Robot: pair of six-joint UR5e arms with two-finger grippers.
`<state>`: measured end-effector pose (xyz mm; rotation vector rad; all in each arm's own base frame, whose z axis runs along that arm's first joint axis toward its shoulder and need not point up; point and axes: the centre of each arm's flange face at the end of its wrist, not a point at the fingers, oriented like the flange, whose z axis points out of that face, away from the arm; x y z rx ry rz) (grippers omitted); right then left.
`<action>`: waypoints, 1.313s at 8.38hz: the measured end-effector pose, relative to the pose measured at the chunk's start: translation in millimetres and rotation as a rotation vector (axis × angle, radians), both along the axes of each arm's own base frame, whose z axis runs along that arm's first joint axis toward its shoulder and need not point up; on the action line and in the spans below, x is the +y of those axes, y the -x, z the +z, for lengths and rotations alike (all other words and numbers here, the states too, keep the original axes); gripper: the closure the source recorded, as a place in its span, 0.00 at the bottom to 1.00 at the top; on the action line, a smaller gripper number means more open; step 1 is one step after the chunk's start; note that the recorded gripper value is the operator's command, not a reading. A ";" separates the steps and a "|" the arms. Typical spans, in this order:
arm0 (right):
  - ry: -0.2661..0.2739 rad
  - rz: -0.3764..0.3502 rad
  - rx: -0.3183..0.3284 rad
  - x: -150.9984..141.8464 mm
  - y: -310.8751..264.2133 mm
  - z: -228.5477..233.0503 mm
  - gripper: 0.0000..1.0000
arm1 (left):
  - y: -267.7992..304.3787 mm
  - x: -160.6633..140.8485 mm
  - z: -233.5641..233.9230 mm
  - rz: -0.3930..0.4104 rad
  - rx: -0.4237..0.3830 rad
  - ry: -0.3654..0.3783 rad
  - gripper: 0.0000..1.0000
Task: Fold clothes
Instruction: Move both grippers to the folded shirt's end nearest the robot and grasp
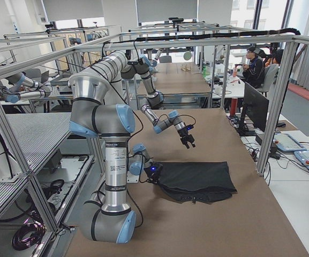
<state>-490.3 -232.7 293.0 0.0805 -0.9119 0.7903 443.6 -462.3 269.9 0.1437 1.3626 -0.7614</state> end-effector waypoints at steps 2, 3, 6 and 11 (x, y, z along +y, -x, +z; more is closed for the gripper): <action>0.014 -0.016 -0.007 4.5 1.0 -1.2 1.00 | -25.5 103.0 8.2 -0.007 0.047 0.036 0.11; 0.025 -0.025 -0.013 6.2 1.4 -1.8 1.00 | -43.0 154.0 14.0 -0.007 0.053 0.051 0.18; 0.033 -0.032 -0.025 7.6 1.3 -4.6 1.00 | -90.7 246.3 51.5 0.042 -0.009 0.073 0.30; 0.033 -0.032 -0.027 7.0 0.8 -5.7 1.00 | -106.1 265.3 59.7 0.055 -0.017 0.090 0.89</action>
